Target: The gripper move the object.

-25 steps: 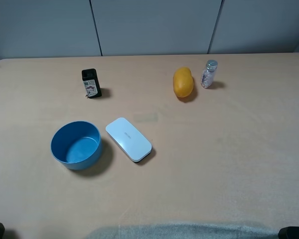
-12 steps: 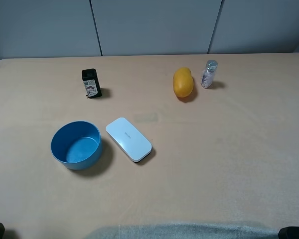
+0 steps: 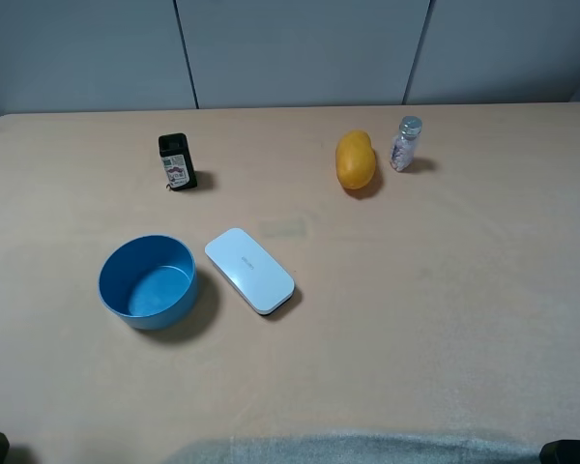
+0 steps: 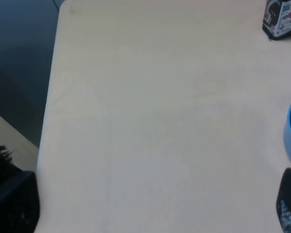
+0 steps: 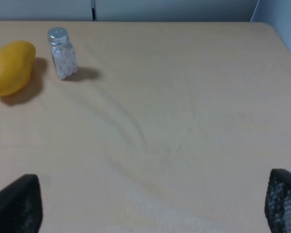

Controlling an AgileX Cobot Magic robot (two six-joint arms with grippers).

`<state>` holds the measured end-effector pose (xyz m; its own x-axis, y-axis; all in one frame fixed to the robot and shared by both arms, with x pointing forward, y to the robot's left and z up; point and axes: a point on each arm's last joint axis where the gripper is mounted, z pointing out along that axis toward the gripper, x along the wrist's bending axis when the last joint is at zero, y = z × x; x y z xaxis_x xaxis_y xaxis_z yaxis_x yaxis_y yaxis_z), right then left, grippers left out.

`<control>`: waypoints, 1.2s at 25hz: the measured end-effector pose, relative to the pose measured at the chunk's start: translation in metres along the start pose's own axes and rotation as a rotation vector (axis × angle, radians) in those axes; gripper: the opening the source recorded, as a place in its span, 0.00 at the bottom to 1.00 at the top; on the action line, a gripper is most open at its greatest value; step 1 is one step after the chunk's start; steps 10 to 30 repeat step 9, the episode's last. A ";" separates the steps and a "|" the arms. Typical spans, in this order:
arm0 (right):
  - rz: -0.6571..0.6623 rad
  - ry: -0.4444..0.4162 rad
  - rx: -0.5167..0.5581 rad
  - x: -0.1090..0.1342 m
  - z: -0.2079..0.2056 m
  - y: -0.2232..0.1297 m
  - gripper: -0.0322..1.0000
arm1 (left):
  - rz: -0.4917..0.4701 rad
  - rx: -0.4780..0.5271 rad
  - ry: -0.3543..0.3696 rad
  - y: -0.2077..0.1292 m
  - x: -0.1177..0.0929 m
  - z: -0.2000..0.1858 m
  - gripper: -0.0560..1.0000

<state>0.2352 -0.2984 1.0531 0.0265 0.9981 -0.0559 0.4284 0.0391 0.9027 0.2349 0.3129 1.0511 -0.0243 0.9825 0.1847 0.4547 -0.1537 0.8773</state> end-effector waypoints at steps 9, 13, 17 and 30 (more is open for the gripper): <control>0.000 0.000 0.000 0.000 0.000 0.000 0.70 | 0.000 0.000 0.000 0.000 0.000 0.000 0.98; 0.000 0.000 0.000 0.000 0.000 0.000 0.70 | 0.000 0.000 0.000 0.000 0.000 0.000 0.98; 0.000 0.000 0.000 0.000 0.000 0.000 0.70 | 0.000 0.000 0.000 0.000 0.000 0.000 0.98; 0.000 0.000 0.000 0.000 0.000 0.000 0.70 | 0.000 0.000 0.000 0.000 0.000 0.000 0.98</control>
